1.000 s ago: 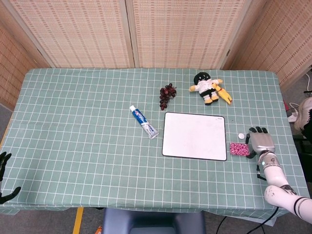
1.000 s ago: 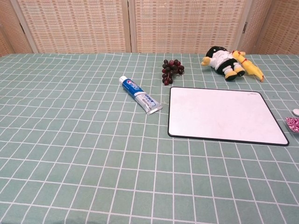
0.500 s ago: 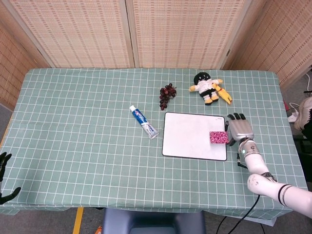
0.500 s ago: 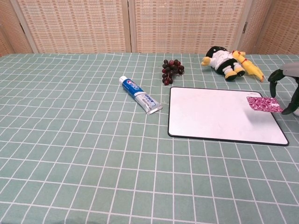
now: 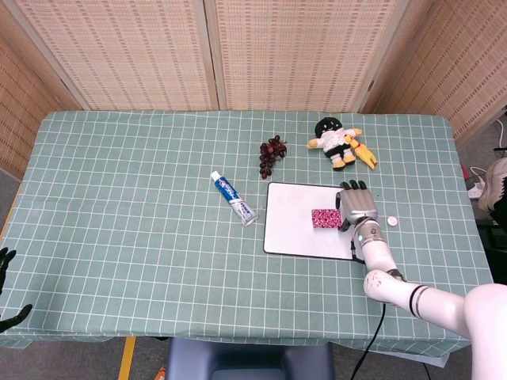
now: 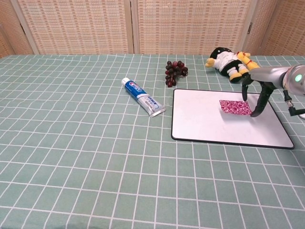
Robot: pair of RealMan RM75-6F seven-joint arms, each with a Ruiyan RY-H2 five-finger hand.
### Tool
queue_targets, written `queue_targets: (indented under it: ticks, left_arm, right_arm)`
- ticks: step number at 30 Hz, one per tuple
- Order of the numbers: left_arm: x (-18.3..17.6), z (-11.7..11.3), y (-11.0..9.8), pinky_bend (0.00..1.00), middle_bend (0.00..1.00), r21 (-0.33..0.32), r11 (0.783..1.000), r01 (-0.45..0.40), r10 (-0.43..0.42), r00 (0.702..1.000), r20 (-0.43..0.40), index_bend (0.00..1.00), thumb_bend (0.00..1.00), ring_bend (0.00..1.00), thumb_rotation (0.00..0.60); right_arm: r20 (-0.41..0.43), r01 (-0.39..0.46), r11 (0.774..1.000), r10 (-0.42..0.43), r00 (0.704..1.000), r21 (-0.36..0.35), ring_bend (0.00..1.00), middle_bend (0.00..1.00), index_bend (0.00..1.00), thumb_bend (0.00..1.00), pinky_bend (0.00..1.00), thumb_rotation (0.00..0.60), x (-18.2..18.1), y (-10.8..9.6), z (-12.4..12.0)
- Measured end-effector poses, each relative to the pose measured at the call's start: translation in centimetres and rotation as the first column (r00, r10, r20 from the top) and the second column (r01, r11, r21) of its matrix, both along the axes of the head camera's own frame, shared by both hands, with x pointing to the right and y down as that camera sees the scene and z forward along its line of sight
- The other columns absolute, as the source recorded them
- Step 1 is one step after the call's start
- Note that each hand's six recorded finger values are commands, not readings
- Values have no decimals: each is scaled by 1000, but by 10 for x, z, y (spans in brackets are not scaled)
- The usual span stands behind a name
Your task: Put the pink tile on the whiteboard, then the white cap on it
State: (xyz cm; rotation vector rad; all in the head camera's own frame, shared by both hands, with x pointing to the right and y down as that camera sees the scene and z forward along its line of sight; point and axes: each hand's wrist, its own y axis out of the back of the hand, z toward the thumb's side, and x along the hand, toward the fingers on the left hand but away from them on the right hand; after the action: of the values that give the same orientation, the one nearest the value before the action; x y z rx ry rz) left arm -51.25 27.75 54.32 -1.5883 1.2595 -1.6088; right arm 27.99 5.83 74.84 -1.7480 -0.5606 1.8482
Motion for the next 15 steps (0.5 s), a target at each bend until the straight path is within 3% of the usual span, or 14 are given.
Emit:
queue_targets:
  ticks: [8,15]
  left_arm:
    - [1,1,0,0,0,-3,1000,-3,3,1000,0,0,163,0,600]
    - [2,0,-1,0,0,4,1000,-11,11,1000,7,0,163,0,600]
  right_arm:
    - [4,-7,999,7,1000,-34,0,55,181,0,18,600,-5,2,6]
    - [-5,-11,1000,11,1000,-11,0,52,222,0,17,600,5,-3,-2]
